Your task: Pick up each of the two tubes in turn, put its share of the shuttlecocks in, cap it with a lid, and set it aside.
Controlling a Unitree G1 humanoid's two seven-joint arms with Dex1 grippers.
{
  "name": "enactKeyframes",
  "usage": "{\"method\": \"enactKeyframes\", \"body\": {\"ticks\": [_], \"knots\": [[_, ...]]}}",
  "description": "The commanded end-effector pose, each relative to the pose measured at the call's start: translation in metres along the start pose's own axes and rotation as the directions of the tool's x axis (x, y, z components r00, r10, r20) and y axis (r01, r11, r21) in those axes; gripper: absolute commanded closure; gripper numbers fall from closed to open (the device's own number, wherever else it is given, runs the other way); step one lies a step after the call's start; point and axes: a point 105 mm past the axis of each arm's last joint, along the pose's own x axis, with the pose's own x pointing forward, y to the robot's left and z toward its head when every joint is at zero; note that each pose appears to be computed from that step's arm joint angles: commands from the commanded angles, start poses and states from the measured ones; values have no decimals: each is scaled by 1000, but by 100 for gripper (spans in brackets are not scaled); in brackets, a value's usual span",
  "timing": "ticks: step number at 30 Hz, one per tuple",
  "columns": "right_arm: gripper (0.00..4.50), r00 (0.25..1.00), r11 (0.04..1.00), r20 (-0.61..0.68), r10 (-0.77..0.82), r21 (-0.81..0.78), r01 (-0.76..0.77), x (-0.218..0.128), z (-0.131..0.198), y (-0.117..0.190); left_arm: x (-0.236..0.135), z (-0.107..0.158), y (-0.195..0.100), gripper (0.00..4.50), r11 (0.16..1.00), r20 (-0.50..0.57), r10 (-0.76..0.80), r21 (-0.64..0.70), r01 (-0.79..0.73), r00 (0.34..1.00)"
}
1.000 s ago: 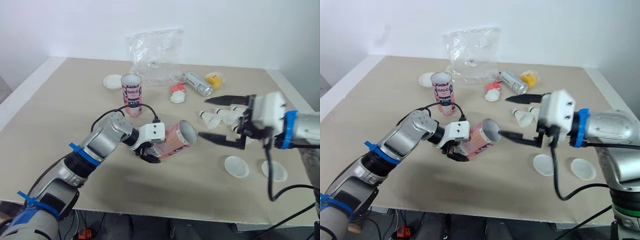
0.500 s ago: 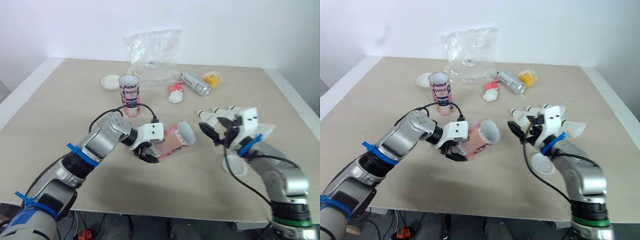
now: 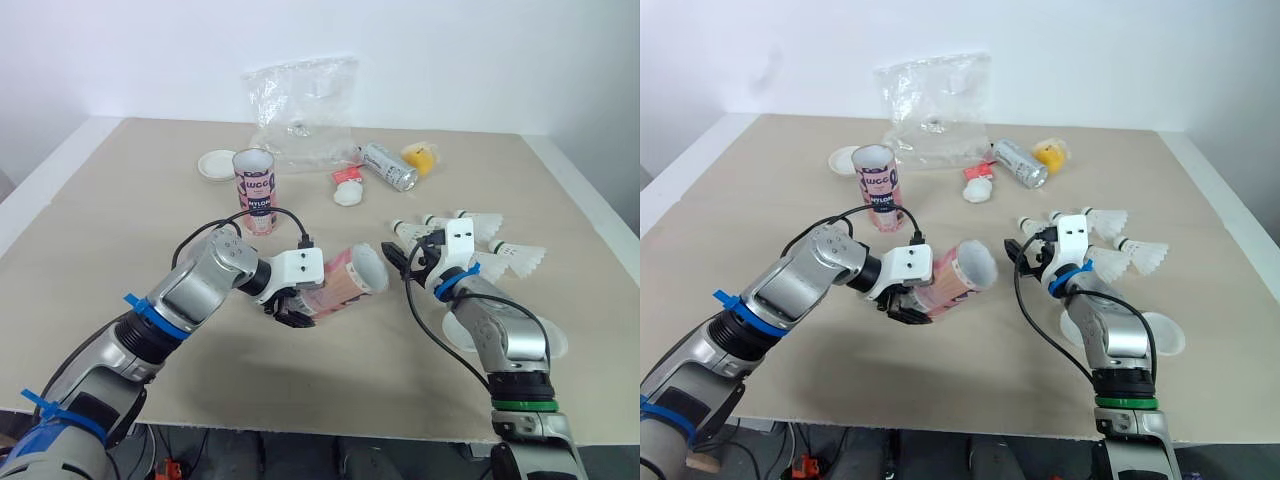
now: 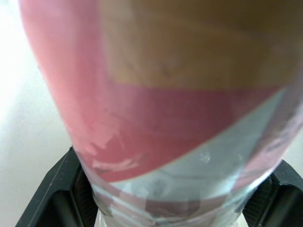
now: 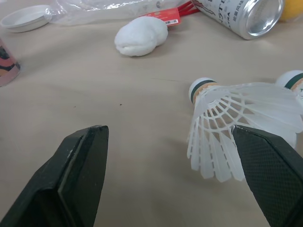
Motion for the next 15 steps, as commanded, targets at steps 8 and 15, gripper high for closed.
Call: {"method": "enactKeyframes", "body": {"ticks": [8,15], "knots": [[5,994,995,55,-93,51,91,44,26,-4,2,-13,-1,122,999,-39,12,-40,-14,999],[278,990,990,39,-138,18,137,48,25,-6,1,-15,-1,122,999,-40,21,-49,-23,999]]}}
